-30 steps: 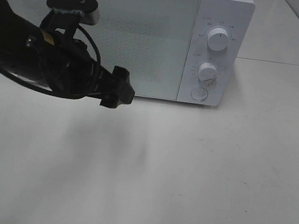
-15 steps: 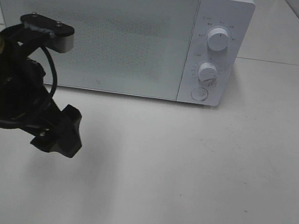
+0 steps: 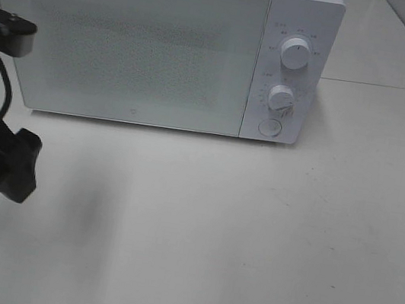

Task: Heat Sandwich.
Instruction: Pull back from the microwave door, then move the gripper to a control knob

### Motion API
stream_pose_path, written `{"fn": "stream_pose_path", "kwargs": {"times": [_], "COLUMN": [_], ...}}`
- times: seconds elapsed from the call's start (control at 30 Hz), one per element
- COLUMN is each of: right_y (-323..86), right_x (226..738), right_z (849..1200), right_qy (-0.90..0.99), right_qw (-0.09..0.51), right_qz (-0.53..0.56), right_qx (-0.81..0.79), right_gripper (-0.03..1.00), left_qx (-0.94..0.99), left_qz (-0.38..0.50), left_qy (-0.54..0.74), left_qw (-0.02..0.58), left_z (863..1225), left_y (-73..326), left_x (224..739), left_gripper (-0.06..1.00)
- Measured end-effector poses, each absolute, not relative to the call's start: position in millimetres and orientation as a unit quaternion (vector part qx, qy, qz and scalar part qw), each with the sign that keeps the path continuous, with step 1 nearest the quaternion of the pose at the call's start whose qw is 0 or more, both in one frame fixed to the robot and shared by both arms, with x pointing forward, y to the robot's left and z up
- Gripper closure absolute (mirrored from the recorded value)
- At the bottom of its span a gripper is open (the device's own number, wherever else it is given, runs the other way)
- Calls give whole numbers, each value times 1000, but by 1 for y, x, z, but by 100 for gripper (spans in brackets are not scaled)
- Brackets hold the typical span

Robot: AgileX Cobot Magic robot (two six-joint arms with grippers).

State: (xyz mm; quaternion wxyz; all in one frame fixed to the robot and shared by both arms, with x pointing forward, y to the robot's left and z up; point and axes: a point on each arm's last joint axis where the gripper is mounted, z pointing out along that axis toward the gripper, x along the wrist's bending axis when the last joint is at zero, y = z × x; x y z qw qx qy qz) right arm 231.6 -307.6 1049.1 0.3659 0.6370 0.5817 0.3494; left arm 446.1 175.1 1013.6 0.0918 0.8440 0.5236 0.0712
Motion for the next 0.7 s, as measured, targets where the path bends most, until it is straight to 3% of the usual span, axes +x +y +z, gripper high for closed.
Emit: {"fn": "stream_pose_path", "kwargs": {"times": [0.37,0.7], "right_y": [-308,-308], "right_x": [232,232], "right_z": [1049,1049], "right_qy": [582,582], "right_qw": [366,366], "right_qz": [349,349], "right_qx": [637,637], "right_gripper": [20,20], "left_qx": [762,693], "left_qz": [51,86], "left_qy": [637,695], "left_qw": [110,172], "left_z": [1047,1088], "left_y": [257,291], "left_x": [440,393], "left_gripper": [-2,-2]}}
